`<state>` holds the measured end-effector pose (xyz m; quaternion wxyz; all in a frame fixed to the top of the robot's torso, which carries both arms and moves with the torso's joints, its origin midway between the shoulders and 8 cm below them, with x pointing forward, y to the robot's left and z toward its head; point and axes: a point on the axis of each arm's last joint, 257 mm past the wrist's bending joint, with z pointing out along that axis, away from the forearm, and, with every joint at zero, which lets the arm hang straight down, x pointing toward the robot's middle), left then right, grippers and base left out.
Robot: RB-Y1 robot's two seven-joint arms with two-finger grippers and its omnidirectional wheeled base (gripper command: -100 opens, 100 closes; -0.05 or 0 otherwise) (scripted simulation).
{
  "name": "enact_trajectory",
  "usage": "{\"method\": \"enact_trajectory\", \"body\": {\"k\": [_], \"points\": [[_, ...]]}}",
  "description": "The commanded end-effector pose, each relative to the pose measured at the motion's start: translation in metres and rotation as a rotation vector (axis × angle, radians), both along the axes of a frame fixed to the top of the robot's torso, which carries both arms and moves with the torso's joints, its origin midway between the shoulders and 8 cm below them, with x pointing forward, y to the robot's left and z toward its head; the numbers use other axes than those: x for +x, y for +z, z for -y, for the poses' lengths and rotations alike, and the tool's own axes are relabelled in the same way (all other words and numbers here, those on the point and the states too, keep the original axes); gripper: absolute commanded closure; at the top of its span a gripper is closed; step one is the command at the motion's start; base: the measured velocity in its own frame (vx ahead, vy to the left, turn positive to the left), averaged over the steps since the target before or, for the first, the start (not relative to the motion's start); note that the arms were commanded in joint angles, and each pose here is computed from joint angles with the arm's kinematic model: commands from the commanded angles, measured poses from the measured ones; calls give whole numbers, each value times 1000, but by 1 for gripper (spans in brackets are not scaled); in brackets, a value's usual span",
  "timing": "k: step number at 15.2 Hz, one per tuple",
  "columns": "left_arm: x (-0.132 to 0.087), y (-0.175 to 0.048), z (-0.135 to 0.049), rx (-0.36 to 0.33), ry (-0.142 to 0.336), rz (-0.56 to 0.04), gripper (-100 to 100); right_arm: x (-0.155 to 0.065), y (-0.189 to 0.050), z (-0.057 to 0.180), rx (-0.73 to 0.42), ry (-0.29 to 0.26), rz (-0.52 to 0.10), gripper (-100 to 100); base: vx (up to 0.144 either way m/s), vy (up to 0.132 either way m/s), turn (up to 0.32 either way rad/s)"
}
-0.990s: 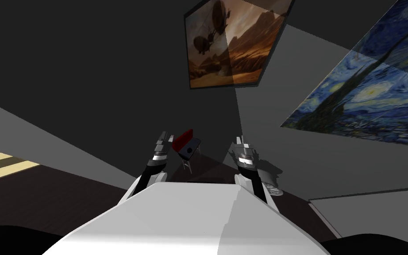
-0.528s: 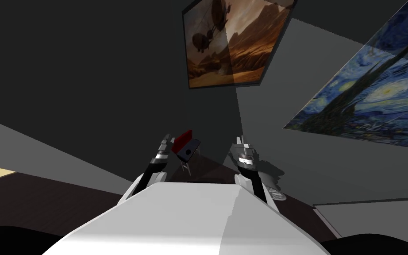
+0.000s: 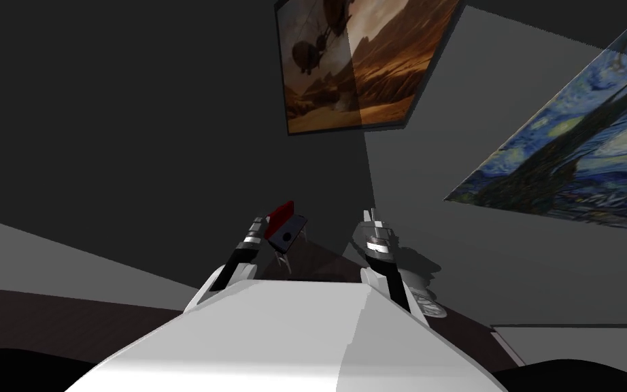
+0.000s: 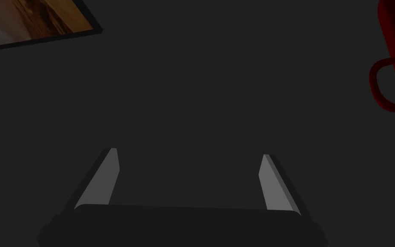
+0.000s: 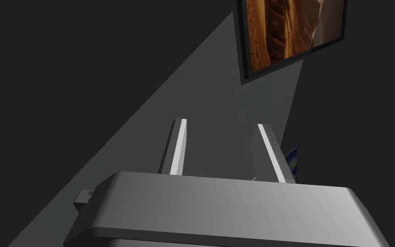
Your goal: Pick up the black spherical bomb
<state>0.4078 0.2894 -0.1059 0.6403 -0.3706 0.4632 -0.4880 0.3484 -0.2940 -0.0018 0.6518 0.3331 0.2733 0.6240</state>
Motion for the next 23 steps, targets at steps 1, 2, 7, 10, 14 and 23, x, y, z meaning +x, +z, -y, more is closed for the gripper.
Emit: {"method": "enact_trajectory", "body": {"k": [1,2,7,10,14,23], "points": [[4,-16,-3,7,12,-50,-100,0,0,0,0,0,0,0,69,-34,17],[7,-28,-6,17,22,-89,-100,0,0,0,0,0,0,0,71,-40,21],[14,-66,-15,36,48,-211,-100,0,0,0,0,0,0,0,72,-42,16],[16,-87,-19,46,61,-281,-100,0,0,0,0,0,0,0,78,-38,18],[17,-112,-24,56,75,-363,-100,0,0,0,0,0,0,0,57,-28,15],[10,-177,-37,88,104,-575,-100,0,0,0,0,0,0,0,60,-36,16]]}}
